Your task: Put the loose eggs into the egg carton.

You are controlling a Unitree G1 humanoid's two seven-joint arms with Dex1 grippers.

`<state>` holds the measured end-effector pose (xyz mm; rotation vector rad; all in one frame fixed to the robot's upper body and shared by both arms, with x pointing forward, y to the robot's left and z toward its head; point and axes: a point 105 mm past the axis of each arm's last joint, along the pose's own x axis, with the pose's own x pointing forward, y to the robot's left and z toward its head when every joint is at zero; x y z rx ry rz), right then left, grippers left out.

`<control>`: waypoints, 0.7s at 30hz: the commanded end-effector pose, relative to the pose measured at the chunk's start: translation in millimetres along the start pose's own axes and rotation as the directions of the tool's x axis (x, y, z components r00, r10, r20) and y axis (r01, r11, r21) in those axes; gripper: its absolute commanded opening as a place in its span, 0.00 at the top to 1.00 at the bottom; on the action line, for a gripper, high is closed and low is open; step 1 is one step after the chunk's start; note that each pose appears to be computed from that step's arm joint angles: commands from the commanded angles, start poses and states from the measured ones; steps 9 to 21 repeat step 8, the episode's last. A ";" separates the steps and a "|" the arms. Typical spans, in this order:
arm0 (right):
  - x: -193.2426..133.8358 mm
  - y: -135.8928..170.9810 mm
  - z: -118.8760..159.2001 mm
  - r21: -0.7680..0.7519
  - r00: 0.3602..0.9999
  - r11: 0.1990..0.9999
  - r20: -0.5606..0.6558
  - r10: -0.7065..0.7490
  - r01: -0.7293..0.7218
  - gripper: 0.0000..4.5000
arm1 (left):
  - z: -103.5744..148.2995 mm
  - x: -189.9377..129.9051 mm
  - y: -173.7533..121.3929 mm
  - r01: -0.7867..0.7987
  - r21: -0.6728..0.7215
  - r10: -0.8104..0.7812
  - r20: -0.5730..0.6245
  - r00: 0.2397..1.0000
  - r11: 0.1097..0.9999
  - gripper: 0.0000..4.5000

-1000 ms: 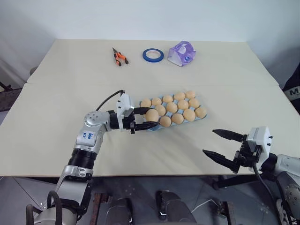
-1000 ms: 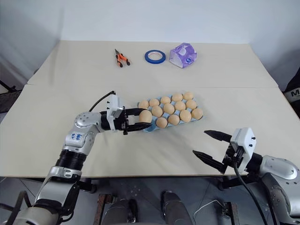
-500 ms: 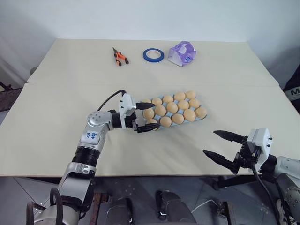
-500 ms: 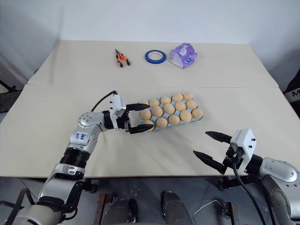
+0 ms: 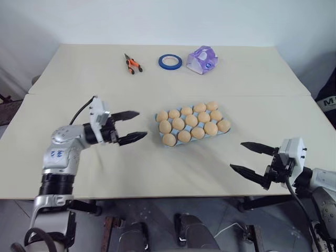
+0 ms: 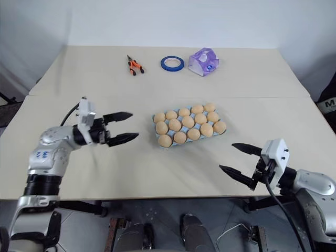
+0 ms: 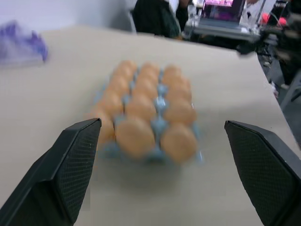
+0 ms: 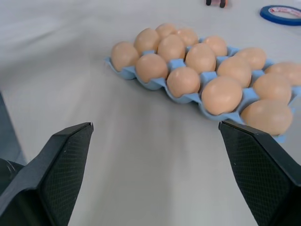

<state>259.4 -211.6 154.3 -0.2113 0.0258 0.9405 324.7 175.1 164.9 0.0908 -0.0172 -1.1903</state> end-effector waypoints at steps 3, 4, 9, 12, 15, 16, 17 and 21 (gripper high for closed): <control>13.1 -7.3 4.3 -0.052 0.997 0.996 0.006 0.078 -0.078 0.00 | 0.7 -18.2 -9.8 0.038 0.056 -0.036 -0.032 0.999 0.998 0.01; 15.2 -9.8 5.1 -0.057 0.996 0.995 0.006 0.086 -0.086 0.00 | -1.0 -20.3 -9.1 0.028 0.057 -0.025 -0.037 0.999 0.998 0.01; 20.2 -18.5 8.8 -0.078 0.994 0.991 0.006 0.106 -0.105 0.00 | -2.6 -21.7 -6.0 -0.008 0.113 0.012 -0.034 0.999 0.994 0.01; 20.2 -18.5 8.8 -0.078 0.994 0.991 0.006 0.106 -0.105 0.00 | -2.6 -21.7 -6.0 -0.008 0.113 0.012 -0.034 0.999 0.994 0.01; 20.2 -18.5 8.8 -0.078 0.994 0.991 0.006 0.106 -0.105 0.00 | -2.6 -21.7 -6.0 -0.008 0.113 0.012 -0.034 0.999 0.994 0.01; 20.2 -18.5 8.8 -0.078 0.994 0.991 0.006 0.106 -0.105 0.00 | -2.6 -21.7 -6.0 -0.008 0.113 0.012 -0.034 0.999 0.994 0.01; 20.2 -18.5 8.8 -0.078 0.994 0.991 0.006 0.106 -0.105 0.00 | -2.6 -21.7 -6.0 -0.008 0.113 0.012 -0.034 0.999 0.994 0.01; 20.2 -18.5 8.8 -0.078 0.994 0.991 0.006 0.106 -0.105 0.00 | -2.6 -21.7 -6.0 -0.008 0.113 0.012 -0.034 0.999 0.994 0.01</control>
